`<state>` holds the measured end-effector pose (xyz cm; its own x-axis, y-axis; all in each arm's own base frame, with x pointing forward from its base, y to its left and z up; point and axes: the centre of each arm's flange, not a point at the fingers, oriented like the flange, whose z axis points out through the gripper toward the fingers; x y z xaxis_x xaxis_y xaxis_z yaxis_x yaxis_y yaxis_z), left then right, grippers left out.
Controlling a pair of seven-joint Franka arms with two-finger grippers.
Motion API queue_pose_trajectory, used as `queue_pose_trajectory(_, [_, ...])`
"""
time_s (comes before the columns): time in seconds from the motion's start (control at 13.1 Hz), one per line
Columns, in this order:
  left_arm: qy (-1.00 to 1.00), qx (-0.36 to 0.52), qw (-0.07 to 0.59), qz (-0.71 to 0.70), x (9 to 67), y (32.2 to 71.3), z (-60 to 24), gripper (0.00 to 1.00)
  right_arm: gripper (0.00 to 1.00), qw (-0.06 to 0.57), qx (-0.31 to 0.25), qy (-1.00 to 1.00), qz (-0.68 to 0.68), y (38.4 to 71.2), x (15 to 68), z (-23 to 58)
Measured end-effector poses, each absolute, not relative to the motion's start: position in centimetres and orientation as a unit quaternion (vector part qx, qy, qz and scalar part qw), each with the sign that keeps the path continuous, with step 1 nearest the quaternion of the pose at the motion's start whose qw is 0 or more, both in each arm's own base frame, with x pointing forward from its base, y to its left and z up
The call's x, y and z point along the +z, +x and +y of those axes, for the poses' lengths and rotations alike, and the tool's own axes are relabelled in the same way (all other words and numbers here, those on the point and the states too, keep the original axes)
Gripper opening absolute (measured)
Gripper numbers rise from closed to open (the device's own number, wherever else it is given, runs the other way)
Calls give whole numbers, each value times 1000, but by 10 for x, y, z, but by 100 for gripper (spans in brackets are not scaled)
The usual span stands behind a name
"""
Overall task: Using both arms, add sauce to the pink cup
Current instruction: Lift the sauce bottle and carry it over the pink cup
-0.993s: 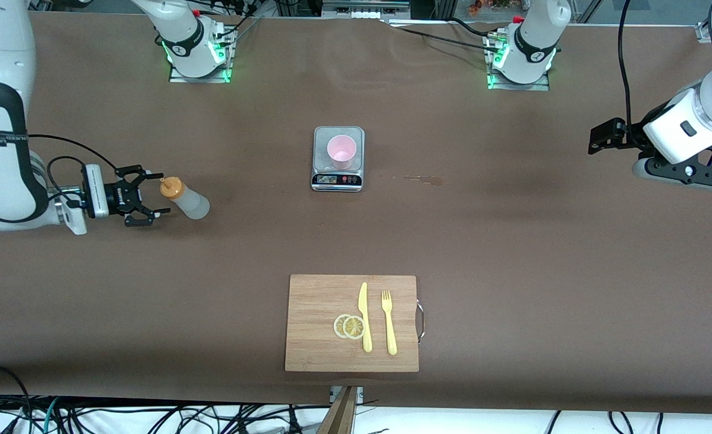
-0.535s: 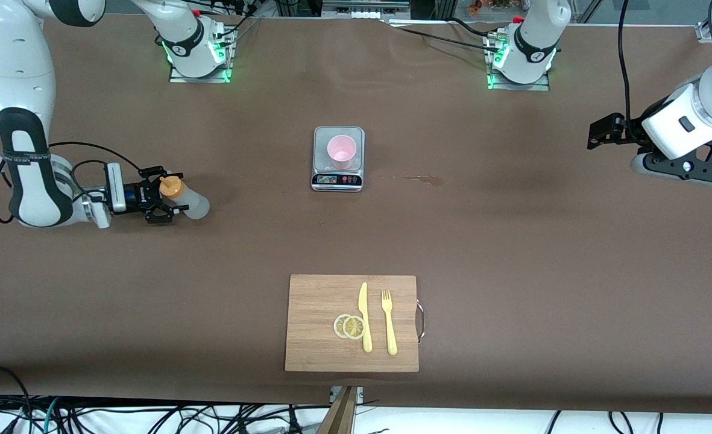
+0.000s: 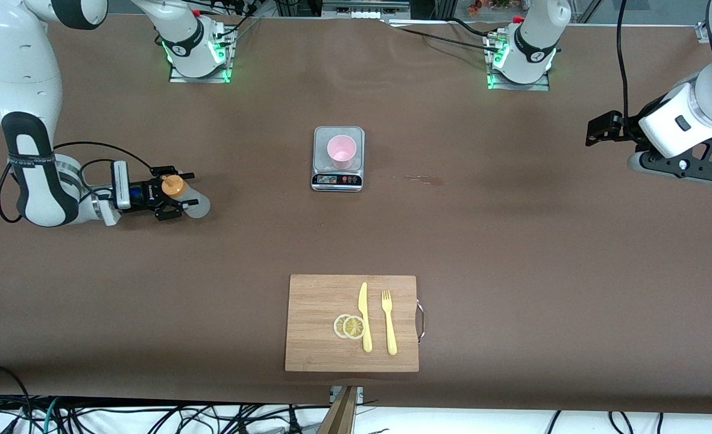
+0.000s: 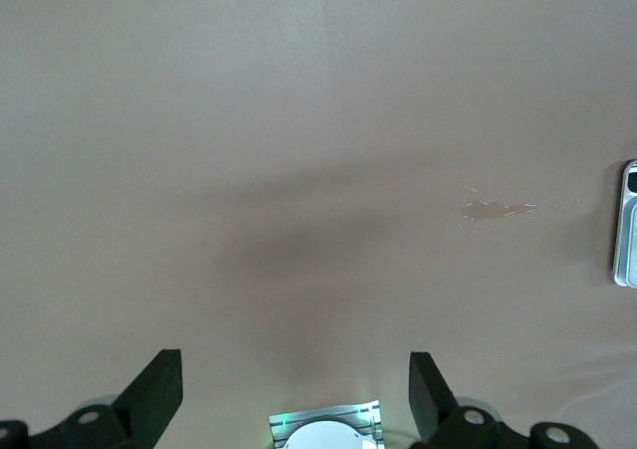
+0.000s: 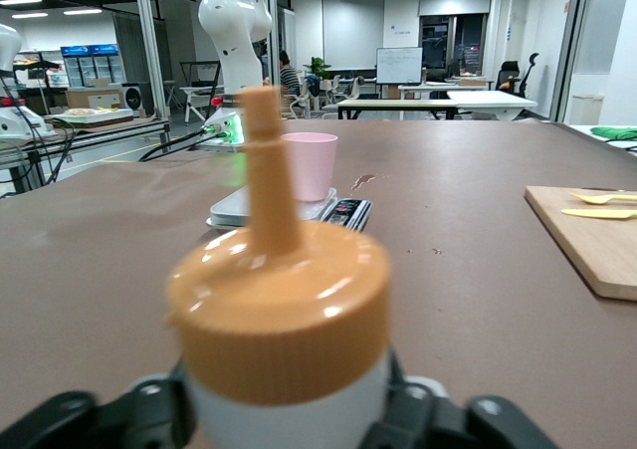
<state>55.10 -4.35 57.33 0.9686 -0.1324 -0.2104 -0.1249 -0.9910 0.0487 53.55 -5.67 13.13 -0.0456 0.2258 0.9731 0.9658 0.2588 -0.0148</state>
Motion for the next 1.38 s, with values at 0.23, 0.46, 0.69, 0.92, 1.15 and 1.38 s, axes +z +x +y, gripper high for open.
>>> queue_pose_trajectory(0.23, [993, -105, 15, -56, 577, 546, -51, 100, 34, 492, -373, -479, -624, 543, 136, -40])
queue_pose_trajectory(0.46, [992, -108, 15, -56, 574, 546, -51, 100, 25, 461, -331, -505, -651, 565, 175, -16])
queue_pose_trajectory(0.69, [992, -113, 15, -55, 568, 549, -52, 100, 23, 411, -263, -558, -672, 583, 245, 20])
queue_pose_trajectory(0.92, [992, -111, 15, -55, 567, 552, -52, 100, 19, 362, -184, -613, -678, 583, 305, 62])
queue_pose_trajectory(1.15, [992, -109, 15, -55, 568, 554, -51, 100, 19, 321, -118, -657, -672, 569, 331, 117])
queue_pose_trajectory(1.38, [992, -109, 15, -55, 568, 555, -51, 100, 19, 272, -62, -695, -662, 545, 328, 175])
